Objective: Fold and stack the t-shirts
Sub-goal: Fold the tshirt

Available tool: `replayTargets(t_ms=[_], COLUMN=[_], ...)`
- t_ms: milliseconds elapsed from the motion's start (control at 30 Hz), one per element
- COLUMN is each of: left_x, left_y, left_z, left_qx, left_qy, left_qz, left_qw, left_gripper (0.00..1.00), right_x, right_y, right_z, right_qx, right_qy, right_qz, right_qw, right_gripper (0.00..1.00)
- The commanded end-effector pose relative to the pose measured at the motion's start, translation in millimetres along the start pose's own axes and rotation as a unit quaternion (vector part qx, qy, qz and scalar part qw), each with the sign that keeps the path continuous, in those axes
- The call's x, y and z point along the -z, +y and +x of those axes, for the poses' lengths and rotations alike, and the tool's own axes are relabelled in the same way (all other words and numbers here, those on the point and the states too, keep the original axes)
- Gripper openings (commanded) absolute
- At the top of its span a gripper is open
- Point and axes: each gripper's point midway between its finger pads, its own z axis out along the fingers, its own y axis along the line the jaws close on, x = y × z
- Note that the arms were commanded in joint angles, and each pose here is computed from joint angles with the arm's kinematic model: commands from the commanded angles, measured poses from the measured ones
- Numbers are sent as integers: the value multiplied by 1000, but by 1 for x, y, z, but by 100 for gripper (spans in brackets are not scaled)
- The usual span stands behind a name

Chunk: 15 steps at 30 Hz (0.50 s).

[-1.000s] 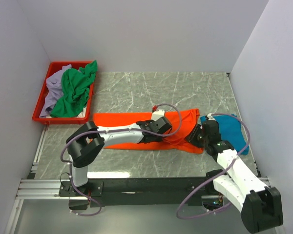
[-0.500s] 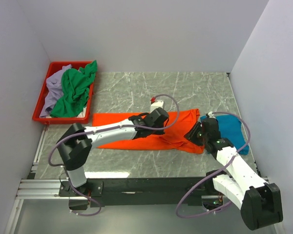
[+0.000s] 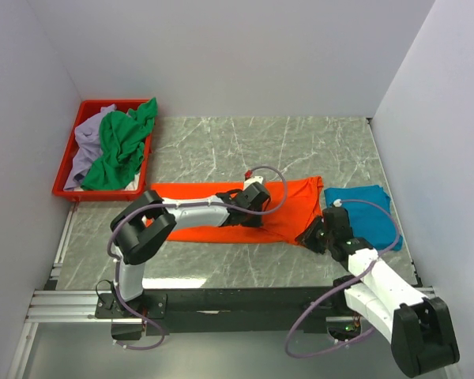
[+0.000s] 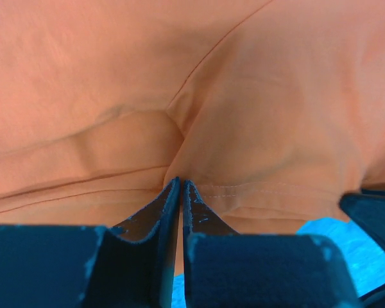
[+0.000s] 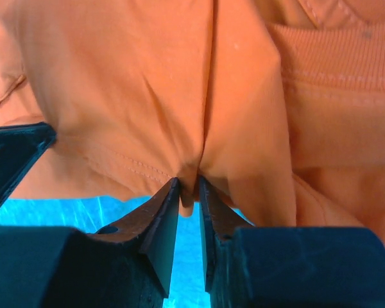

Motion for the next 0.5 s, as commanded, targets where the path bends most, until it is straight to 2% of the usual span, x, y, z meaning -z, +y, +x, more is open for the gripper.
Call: replayTargets(t_ms=[0,267,433,467], left_x=[11,47,67,70], left_y=[-16,-21,11,28], left_z=[-9,-47,-54,-49], left_qx=[9,14,40,51], left_qy=[-16,-55,-68,-67], left_qz=[37,55,37,27], left_qw=[999,997,996,996], left_gripper=[12,16,19,19], right_x=[9,48,40,37], right_y=[9,45,64,67], right_z=[-3,-39,-58,-59], right_qx=[-6,0,-1,-2], right_qy=[-15,-76,-78,-74], right_qz=[-21,-54,-50,-48], right_qw=[1000,996,996,996], right_gripper=[26,27,27,27])
